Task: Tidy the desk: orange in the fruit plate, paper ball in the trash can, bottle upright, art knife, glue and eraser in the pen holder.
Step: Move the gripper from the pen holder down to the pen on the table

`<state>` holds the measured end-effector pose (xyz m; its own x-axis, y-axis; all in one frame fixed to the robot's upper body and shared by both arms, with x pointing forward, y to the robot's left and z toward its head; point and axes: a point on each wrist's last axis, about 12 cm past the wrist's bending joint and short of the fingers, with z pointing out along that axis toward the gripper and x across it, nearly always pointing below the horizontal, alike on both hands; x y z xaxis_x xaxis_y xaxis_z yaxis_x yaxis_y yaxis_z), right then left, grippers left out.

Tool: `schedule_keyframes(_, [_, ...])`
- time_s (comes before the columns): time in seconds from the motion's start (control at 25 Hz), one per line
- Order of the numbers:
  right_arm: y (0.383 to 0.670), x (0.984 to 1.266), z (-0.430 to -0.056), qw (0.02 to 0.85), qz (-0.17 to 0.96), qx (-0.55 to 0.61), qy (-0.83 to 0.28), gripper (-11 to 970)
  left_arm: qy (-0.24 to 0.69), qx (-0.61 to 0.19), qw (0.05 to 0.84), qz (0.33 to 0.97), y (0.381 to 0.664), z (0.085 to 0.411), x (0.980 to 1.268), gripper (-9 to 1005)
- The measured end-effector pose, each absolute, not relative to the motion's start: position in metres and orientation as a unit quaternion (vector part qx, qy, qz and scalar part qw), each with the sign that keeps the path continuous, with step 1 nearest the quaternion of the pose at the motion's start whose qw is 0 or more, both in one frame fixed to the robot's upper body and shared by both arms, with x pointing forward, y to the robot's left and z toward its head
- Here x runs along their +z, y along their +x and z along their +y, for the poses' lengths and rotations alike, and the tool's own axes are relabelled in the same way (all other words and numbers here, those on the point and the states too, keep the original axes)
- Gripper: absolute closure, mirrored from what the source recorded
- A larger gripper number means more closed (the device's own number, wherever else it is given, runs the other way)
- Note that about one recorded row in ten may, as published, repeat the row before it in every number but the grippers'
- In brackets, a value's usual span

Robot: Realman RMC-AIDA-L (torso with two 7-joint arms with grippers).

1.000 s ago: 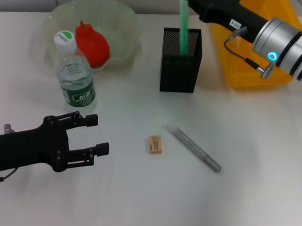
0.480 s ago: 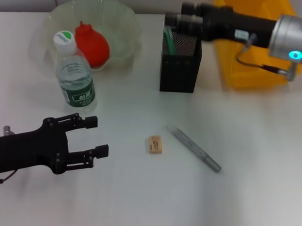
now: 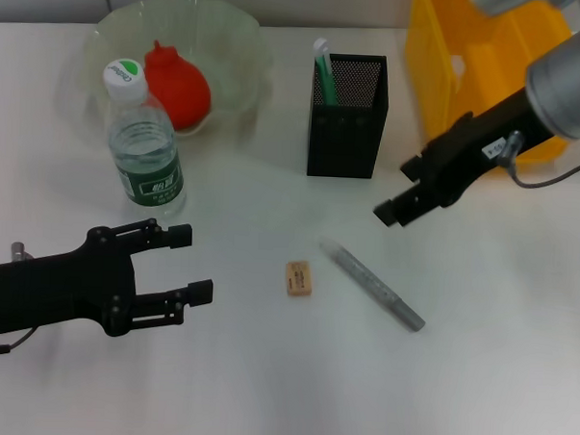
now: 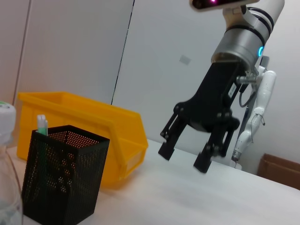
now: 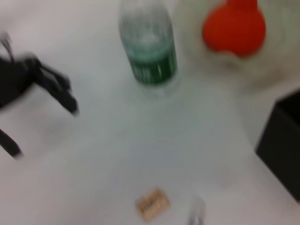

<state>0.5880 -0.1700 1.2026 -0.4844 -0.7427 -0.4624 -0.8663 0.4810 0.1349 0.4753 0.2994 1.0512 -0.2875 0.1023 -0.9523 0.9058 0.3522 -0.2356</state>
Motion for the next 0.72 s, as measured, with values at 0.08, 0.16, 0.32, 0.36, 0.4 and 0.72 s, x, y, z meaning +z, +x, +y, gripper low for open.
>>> schedule_keyframes(0.08, [0.588, 1.199, -0.165, 0.159, 0.847, 0.161, -0.480, 261, 0.372, -0.431, 0.467, 0.677, 0.475, 0.299, 1.051, 211])
schedule_keyframes(0.16, [0.588, 1.190, -0.153, 0.135, 0.851, 0.137, -0.488, 273, 0.371, -0.431, 0.468, 0.676, 0.476, 0.298, 1.051, 211])
schedule_keyframes(0.32, [0.584, 1.171, -0.135, 0.115, 0.849, 0.112, -0.504, 296, 0.369, -0.429, 0.469, 0.678, 0.476, 0.298, 1.051, 211])
schedule_keyframes(0.36, [0.584, 1.167, -0.132, 0.113, 0.848, 0.108, -0.507, 302, 0.369, -0.429, 0.469, 0.677, 0.476, 0.298, 1.051, 211])
schedule_keyframes(0.4, [0.582, 1.159, -0.127, 0.110, 0.846, 0.100, -0.511, 308, 0.369, -0.429, 0.469, 0.677, 0.477, 0.298, 1.051, 211])
schedule_keyframes(0.72, [0.581, 1.144, -0.120, 0.111, 0.842, 0.096, -0.519, 355, 0.368, -0.430, 0.469, 0.678, 0.477, 0.298, 1.051, 211])
